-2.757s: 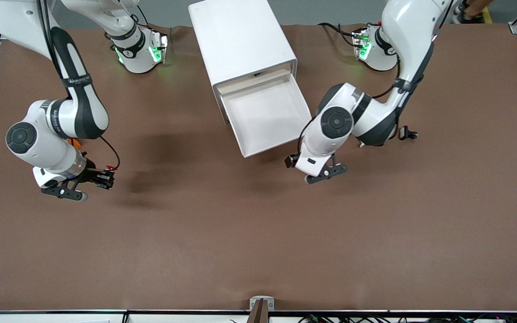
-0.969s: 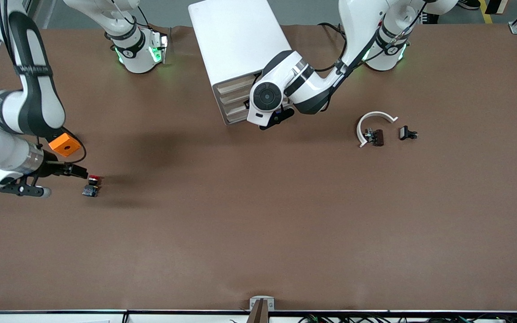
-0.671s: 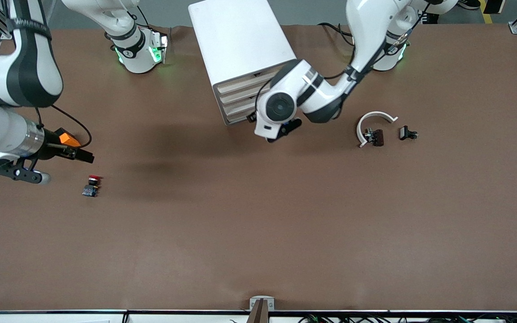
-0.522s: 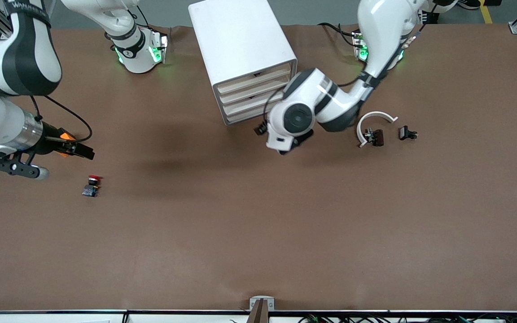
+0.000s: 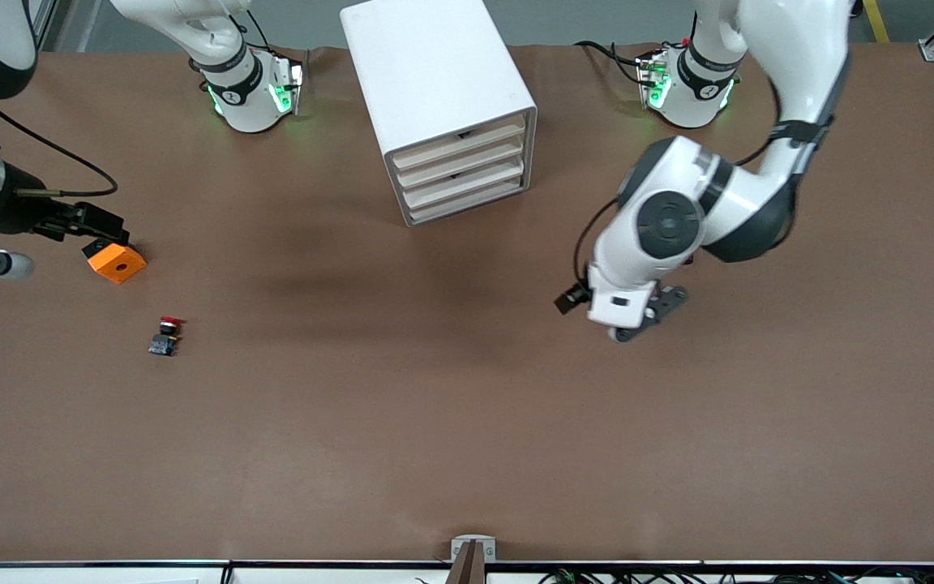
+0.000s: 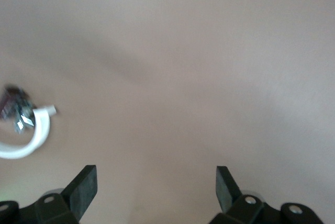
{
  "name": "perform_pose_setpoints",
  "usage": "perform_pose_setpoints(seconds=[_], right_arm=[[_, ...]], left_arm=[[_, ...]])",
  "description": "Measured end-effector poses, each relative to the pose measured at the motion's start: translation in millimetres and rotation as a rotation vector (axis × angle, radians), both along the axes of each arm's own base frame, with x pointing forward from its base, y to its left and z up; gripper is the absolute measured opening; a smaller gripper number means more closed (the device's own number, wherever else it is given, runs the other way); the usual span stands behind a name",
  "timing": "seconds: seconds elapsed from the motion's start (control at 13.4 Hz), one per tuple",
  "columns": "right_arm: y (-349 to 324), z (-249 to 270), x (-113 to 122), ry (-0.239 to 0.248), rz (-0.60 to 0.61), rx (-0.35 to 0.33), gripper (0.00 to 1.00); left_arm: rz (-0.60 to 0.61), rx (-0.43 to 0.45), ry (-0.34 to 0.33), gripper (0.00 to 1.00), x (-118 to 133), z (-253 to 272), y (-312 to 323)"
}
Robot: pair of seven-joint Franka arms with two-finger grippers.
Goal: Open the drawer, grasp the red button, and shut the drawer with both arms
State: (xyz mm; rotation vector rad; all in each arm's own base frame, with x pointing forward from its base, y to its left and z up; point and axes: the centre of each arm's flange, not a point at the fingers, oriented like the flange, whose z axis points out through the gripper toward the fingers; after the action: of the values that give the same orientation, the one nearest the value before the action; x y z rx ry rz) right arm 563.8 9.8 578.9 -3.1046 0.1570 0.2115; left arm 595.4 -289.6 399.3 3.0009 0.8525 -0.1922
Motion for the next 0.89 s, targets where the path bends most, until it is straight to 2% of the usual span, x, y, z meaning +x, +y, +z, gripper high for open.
perform_pose_setpoints(seconds=[0.22, 0.52, 0.89], right_arm=[[-7.0, -3.3, -0.8, 0.018, 0.026, -0.002, 1.00], [-17.4, -4.5, -3.6, 0.041, 0.084, -0.033, 1.00], [-42.0, 37.3, -6.7, -0.003, 0.076, -0.042, 1.00]], left_arm=[[-0.071, -0.015, -0.078, 1.00, 24.3, 49.4, 73.5], [-0.199, 0.023, -0.108, 1.00, 12.6, 127.3, 160.5], [-0.350, 0.044, -0.172, 1.00, 7.6, 169.4, 237.3]])
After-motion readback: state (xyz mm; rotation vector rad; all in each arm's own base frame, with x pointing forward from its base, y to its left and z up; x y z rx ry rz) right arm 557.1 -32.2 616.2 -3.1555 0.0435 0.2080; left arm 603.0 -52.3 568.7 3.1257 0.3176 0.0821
